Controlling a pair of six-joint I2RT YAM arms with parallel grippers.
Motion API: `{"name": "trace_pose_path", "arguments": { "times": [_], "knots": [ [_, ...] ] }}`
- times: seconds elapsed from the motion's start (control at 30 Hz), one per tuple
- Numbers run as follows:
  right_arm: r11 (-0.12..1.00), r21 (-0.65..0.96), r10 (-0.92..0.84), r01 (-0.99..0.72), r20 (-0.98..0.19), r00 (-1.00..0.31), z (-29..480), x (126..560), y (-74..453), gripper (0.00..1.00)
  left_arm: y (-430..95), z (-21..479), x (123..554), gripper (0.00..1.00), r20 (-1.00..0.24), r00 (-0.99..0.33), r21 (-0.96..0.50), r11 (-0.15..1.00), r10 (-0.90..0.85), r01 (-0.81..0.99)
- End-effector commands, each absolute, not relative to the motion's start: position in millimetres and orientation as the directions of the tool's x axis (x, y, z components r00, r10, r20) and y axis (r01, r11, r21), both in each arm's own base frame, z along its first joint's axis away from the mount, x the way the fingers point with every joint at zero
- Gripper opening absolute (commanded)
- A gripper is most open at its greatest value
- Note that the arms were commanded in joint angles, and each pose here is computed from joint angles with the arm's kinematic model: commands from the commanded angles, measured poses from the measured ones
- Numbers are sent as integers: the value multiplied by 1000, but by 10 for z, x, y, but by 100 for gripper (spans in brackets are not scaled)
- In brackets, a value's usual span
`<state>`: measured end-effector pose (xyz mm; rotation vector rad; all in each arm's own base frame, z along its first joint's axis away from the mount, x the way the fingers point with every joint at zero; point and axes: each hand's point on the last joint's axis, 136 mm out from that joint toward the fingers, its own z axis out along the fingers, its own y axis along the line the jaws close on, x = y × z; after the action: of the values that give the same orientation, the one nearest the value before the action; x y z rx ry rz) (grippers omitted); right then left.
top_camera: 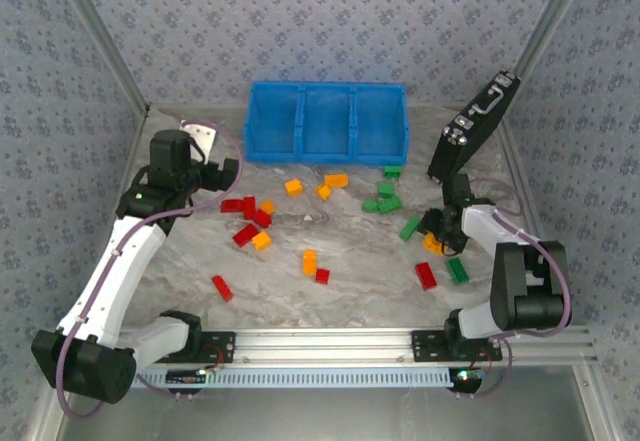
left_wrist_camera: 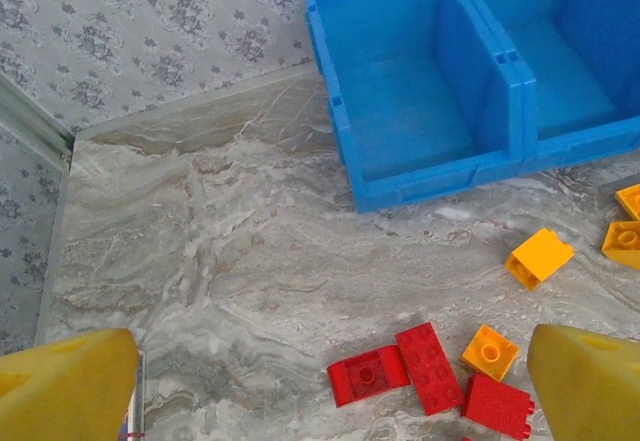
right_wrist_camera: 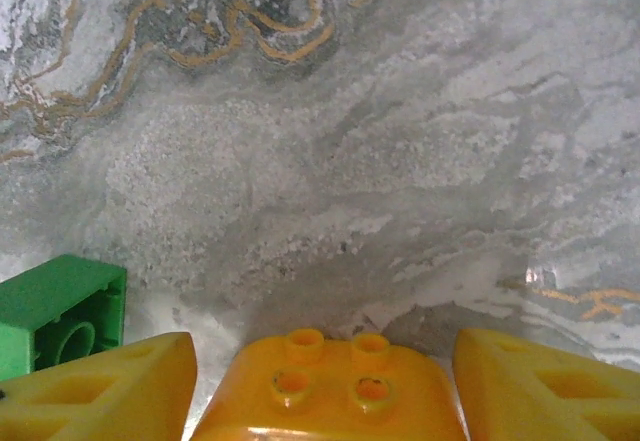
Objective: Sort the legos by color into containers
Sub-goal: Pick up the lego from the middle-right of the table, then place the lego in the container.
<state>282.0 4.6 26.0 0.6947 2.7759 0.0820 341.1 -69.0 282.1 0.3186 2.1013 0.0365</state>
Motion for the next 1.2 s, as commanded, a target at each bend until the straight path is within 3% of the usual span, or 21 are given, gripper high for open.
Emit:
{"name": "trace_pose_path", "arguments": {
  "times": [0.0, 0.33, 0.63, 0.93, 1.17],
  "knots": [
    [889, 97, 456, 447, -258, -852, 277, 2888, 29, 65, -637, 2908, 3393, 100, -849, -464, 180, 963, 254, 199],
    [900, 62, 431, 432, -280, -858, 486, 2934, 0, 52, -560, 2859, 3361, 100, -852, -459, 182, 965, 251, 190],
    [906, 117, 418, 406, -401, -816, 1344, 3116, 27, 49, -512, 2838, 3316, 100, -866, -442, 167, 968, 234, 186],
    [952, 185, 306, 244, -568, -764, 2214, 4118, 500, 48, -482, 2821, 3279, 100, -864, -430, 197, 962, 261, 187],
    [982, 162, 181, 102, -622, -762, 2247, 5137, 1019, 48, -473, 2717, 3305, 100, -850, -447, 213, 957, 280, 196]
  ]
}}
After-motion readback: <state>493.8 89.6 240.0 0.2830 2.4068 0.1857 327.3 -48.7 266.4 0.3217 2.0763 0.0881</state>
